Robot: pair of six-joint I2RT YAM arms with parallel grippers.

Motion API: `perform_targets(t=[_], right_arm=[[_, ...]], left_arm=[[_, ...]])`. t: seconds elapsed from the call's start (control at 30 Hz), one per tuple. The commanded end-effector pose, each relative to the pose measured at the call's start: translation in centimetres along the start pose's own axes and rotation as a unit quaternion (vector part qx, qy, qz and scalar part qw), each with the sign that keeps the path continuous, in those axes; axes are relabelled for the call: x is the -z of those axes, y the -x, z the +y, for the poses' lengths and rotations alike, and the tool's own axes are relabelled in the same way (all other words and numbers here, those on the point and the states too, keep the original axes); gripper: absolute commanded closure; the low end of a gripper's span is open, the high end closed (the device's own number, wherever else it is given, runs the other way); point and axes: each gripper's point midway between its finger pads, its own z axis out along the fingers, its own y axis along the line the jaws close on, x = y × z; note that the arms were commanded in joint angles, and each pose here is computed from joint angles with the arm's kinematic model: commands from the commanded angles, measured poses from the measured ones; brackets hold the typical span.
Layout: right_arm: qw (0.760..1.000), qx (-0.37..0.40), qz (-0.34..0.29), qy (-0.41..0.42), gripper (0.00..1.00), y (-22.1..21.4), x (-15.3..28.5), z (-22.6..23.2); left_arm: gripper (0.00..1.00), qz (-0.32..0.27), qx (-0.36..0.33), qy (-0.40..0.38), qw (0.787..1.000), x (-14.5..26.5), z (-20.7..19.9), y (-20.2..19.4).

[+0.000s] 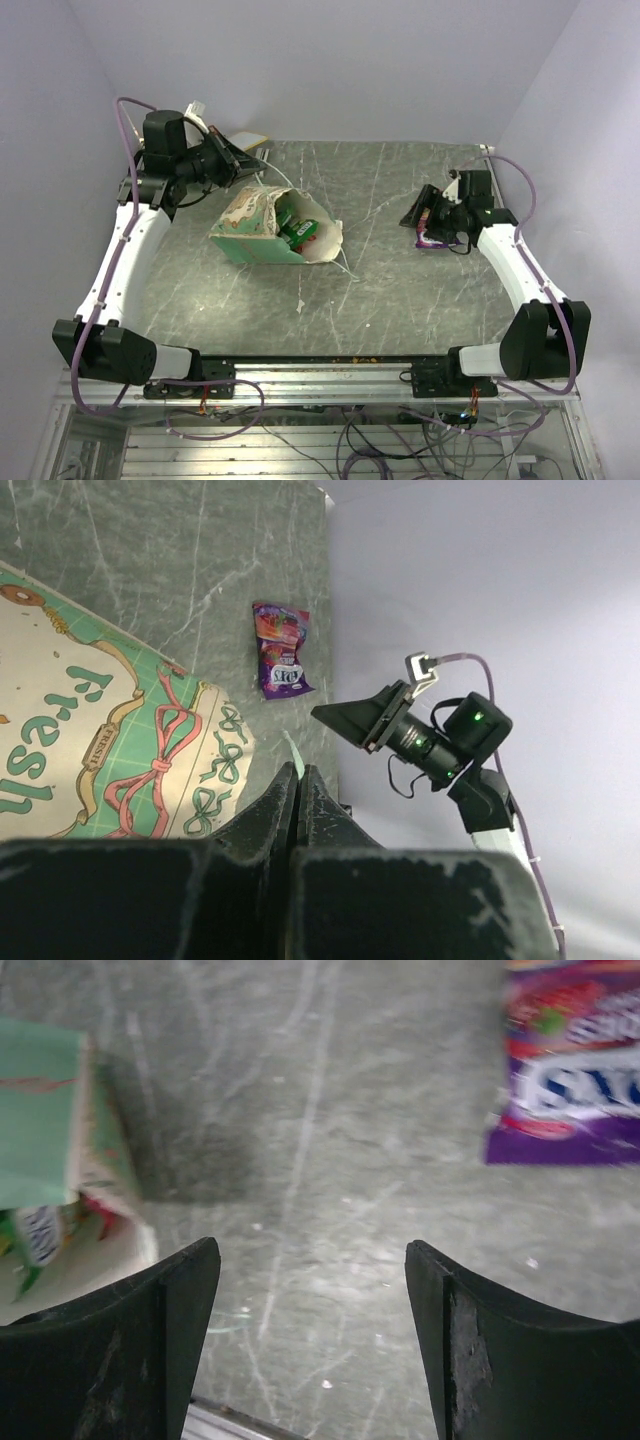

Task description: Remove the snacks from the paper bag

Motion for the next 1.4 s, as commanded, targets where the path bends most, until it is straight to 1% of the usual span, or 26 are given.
perform_targets(t=[0.0,0.13,0.2,0.33,0.53,0.63,0.77,0.8,0.93,1.1,1.2,1.37], right_arm=[[0.994,0.036,0.016,0.102,0.26,0.1,0.3,6.3],[0.984,0.034,0.046,0.171,0.28,-3.3,1.1,13.2],[0.978,0.025,0.066,0.196,0.29,-5.6,1.1,15.7],[0.969,0.011,0.093,0.23,0.32,-8.9,0.3,19.4],[0.962,-0.038,0.119,0.245,0.33,-11.3,-1.7,23.4],[0.967,-0.052,0.123,0.219,0.34,-12.1,-2.7,23.3],[0.968,-0.07,0.122,0.208,0.44,-12.5,-3.4,22.9],[0.968,-0.073,0.121,0.207,0.45,-12.6,-3.5,22.9],[0.969,-0.08,0.122,0.2,0.46,-12.8,-4.3,23.4],[0.965,-0.092,0.145,0.197,0.48,-14.2,-5.4,24.0],[0.966,-0.089,0.145,0.195,0.51,-14.4,-5.6,24.5],[0.968,-0.106,0.138,0.182,0.51,-14.3,-6.6,24.6]], left_arm=[[0.93,-0.002,-0.003,-0.019,1.0,1.4,-0.3,-1.0],[0.93,0.004,0.005,-0.018,1.0,1.6,0.2,-1.8],[0.93,0.006,0.003,-0.014,1.0,1.8,0.3,-1.9],[0.93,0.006,0.004,-0.015,1.0,1.8,0.3,-2.0],[0.93,-0.003,0.006,-0.015,1.0,1.9,0.1,-1.7],[0.93,-0.012,0.002,-0.022,1.0,2.1,-0.7,-1.1],[0.93,-0.021,-0.004,-0.024,0.999,2.2,-1.2,-0.6],[0.93,-0.024,-0.006,-0.025,0.999,2.2,-1.3,-0.5],[0.93,-0.028,-0.005,-0.03,0.999,2.4,-1.6,-0.4],[0.93,-0.031,-0.002,-0.039,0.999,2.4,-2.0,-0.3],[0.93,-0.032,-0.003,-0.039,0.999,2.3,-2.0,-0.1],[0.93,-0.033,-0.002,-0.045,0.998,2.2,-2.1,-0.1]])
